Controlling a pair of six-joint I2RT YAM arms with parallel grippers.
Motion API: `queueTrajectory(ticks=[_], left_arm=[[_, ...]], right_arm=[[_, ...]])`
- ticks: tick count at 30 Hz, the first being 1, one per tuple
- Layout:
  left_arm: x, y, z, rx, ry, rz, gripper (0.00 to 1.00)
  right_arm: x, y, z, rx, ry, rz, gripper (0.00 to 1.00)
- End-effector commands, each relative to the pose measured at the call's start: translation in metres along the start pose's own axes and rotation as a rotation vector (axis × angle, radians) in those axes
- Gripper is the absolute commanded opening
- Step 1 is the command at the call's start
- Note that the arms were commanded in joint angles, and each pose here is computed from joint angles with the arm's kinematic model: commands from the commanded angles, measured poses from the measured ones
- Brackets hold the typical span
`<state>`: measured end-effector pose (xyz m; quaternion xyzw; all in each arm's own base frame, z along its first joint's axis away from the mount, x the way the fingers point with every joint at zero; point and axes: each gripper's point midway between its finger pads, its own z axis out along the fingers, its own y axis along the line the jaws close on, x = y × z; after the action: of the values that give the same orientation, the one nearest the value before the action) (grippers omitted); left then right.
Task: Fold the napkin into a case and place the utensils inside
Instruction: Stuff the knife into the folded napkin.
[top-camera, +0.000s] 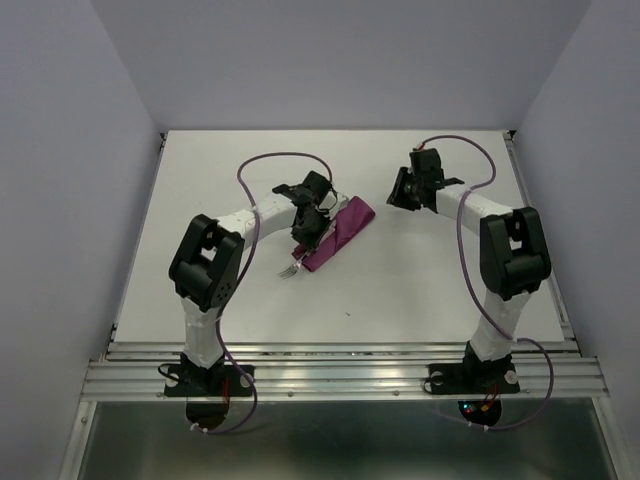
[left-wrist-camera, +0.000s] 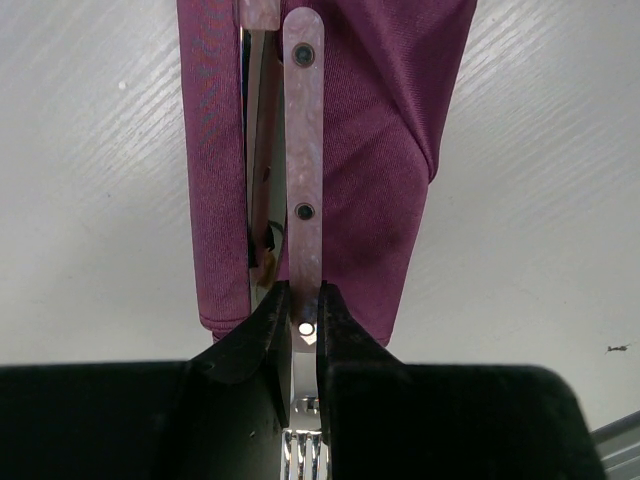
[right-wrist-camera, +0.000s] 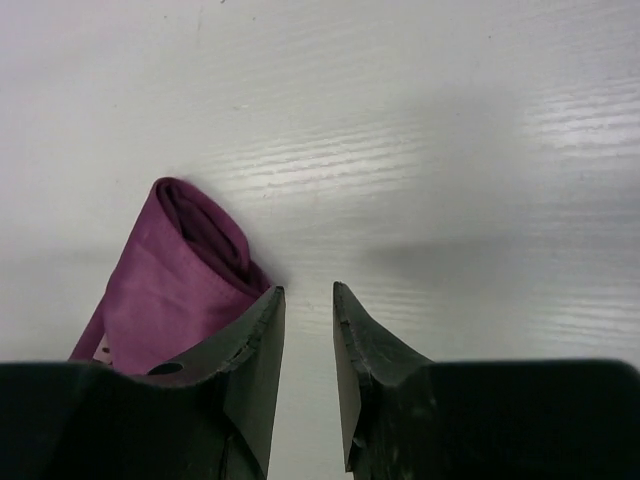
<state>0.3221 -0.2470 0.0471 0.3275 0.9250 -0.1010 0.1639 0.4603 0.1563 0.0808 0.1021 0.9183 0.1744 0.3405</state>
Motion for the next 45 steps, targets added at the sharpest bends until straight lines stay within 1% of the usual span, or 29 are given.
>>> queueTrajectory(ticks=[1,7,11,15,18,21,30,45], left_arm=[[-0.006,0.002,-0.013,-0.018,-0.005,0.025,0.00],[-0.003,0.002,-0.011,-0.015,0.013,0.026,0.00],[-0.004,-0.003,-0.007,0.004,0.022,0.029,0.00],[-0.007,-0.005,-0.004,0.009,0.028,0.040,0.00],[-0.011,-0.007,-0.004,0.014,0.022,0.044,0.00],[-0.016,-0.007,-0.004,0.014,0.010,0.046,0.00],[-0.025,-0.011,0.001,0.029,0.007,0.057,0.00],[-0.047,-0.013,0.007,0.051,-0.030,0.066,0.00]], right_arm=[[-0.027,0.007,0.020,-0.015,-0.047,0.011,0.31],[-0.029,0.014,0.049,-0.044,-0.011,0.023,0.31],[-0.015,0.019,0.068,-0.088,0.052,0.039,0.30],[-0.008,0.023,0.074,-0.119,0.083,0.047,0.30],[-0.002,0.026,0.075,-0.126,0.094,0.040,0.30],[0.014,0.033,0.073,-0.143,0.118,0.027,0.30],[0.036,0.049,0.068,-0.176,0.150,0.015,0.30],[0.043,0.051,0.064,-0.181,0.159,0.017,0.30]])
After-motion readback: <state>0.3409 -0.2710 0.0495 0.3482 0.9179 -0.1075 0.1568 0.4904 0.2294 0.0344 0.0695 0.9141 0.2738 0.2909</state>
